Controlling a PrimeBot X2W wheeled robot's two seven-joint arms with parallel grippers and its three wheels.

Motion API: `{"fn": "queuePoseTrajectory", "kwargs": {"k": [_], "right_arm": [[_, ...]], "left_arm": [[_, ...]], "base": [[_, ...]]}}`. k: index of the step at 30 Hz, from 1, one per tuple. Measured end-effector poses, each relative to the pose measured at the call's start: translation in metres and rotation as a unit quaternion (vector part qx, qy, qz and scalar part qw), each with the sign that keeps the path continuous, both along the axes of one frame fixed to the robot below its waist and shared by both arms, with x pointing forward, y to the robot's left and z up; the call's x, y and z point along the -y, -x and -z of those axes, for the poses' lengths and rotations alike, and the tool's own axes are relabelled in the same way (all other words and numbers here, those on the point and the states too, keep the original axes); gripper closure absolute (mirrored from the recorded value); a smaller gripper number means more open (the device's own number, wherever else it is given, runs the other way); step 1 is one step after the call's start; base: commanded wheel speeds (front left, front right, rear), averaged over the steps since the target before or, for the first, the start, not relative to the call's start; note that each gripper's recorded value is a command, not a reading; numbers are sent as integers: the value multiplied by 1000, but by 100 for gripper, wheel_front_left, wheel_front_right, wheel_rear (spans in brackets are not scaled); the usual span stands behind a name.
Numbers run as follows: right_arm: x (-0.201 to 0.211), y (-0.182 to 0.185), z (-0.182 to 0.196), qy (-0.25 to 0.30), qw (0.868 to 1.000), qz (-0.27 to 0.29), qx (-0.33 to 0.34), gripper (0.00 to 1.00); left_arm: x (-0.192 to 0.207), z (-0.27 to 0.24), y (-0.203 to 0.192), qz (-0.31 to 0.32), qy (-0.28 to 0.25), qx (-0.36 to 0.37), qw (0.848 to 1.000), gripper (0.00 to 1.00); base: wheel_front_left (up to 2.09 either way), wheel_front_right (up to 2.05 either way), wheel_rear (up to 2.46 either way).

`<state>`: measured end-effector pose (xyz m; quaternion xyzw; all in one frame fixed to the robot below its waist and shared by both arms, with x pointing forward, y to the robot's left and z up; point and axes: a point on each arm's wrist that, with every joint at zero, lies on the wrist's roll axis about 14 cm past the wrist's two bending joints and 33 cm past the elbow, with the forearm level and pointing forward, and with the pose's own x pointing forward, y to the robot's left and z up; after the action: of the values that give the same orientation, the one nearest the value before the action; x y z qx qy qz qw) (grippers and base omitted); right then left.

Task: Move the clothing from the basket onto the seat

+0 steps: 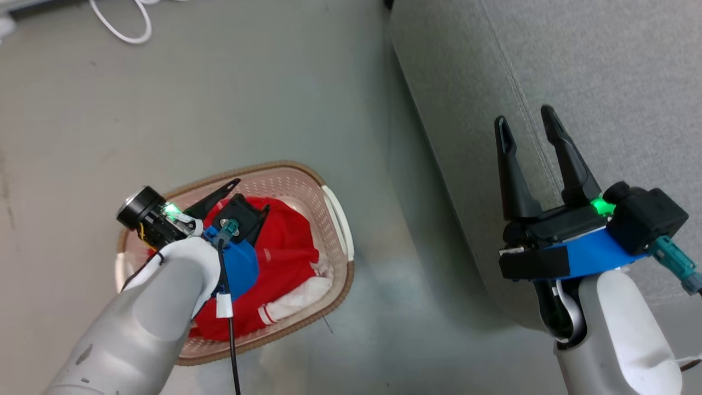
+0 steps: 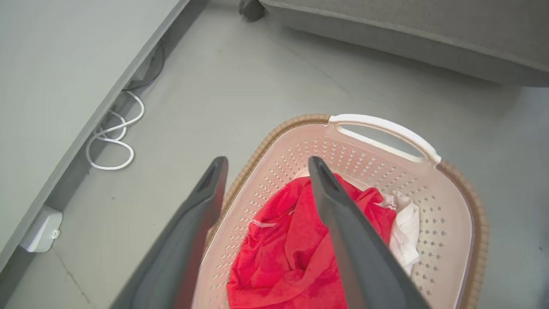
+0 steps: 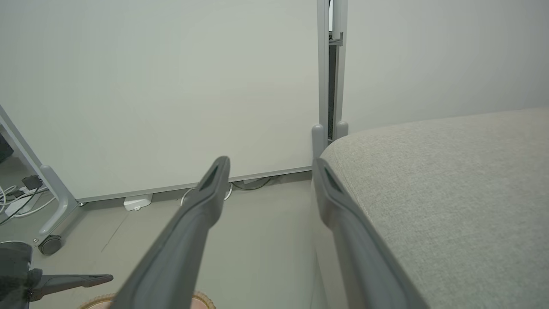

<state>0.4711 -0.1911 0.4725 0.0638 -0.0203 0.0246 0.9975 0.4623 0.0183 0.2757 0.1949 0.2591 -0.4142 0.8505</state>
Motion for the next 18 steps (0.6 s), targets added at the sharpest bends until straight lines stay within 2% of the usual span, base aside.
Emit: {"fn": "queuePoseTrajectory", "kwargs": {"k": [7,12,18], "right_arm": [[13,-15,23,11,1000,11,-19,0],[16,-26,42,21,999,10,-34,0],[19,-37,62,24,999,9,-45,0]], "left_arm": [[-3,73,23,76,-91,-87,989,0],[-12,116,38,116,-145,-138,973,0],[-27,160,46,127,-194,-198,953,0]], "base": [[0,0,0],[0,0,0],[0,0,0]]}}
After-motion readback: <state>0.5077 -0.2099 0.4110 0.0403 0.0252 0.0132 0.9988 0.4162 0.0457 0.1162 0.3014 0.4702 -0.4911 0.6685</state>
